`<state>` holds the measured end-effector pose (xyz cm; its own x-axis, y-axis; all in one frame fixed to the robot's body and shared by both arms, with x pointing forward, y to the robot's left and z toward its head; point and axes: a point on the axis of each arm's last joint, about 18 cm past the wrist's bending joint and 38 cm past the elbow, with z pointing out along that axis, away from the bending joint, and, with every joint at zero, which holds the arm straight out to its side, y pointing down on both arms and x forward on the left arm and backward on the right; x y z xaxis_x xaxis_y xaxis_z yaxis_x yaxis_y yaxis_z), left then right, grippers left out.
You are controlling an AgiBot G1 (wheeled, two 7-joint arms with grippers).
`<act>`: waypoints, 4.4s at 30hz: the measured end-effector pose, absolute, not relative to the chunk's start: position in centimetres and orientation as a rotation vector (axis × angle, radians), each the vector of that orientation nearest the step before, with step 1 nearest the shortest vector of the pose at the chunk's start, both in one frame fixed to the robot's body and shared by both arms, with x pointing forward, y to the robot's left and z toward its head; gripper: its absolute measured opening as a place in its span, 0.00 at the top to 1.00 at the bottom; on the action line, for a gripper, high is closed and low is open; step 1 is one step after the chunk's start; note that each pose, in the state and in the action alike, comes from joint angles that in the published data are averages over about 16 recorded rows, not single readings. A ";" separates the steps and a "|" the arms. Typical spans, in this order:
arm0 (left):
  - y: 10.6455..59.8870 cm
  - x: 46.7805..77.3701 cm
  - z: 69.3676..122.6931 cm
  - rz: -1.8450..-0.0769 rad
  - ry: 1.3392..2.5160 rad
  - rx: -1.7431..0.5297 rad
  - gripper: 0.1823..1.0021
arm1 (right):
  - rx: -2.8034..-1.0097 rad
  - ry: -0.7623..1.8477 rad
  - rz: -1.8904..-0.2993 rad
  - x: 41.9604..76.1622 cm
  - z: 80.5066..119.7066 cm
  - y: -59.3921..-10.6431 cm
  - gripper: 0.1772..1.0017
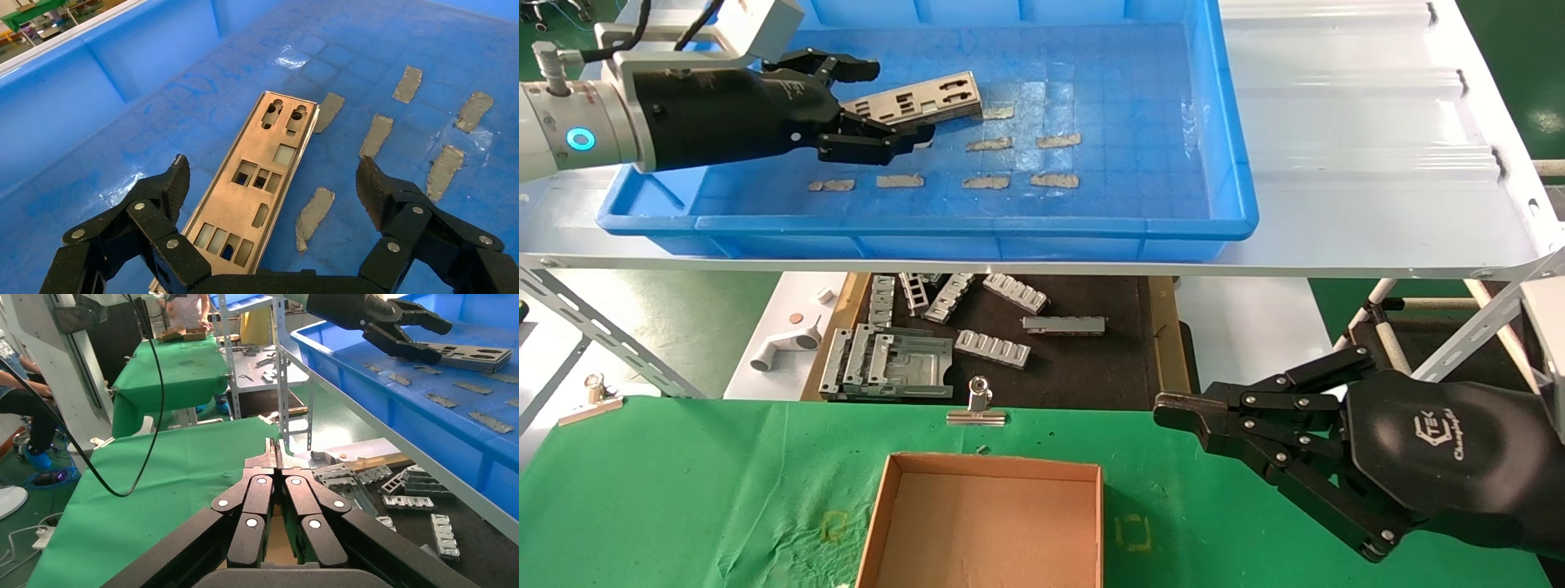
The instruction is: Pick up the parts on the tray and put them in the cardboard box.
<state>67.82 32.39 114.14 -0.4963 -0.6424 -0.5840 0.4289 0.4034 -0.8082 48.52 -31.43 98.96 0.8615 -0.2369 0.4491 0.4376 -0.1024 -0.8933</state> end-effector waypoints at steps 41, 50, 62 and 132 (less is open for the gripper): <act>32.2 68.1 114.3 -1.299 1.613 -0.181 0.85 | -1.575 -0.162 -0.571 48.5 99.0 -31.4 0.98; 32.2 67.9 114.5 -1.307 1.609 -0.171 0.96 | -1.575 -0.162 -0.571 48.5 99.0 -31.4 0.98; 32.9 67.9 114.5 -1.318 1.601 -0.204 0.98 | -1.575 -0.162 -0.571 48.5 99.0 -31.4 0.98; 34.1 68.5 113.7 -1.341 1.583 -0.300 0.66 | -1.575 -0.162 -0.571 48.5 99.0 -31.4 0.98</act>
<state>68.47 34.10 113.70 -0.4708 -0.7155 -0.5162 0.3911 0.3552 -0.8491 48.52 -31.43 98.96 0.8615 -0.2369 0.4491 0.4376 -0.1024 -0.8933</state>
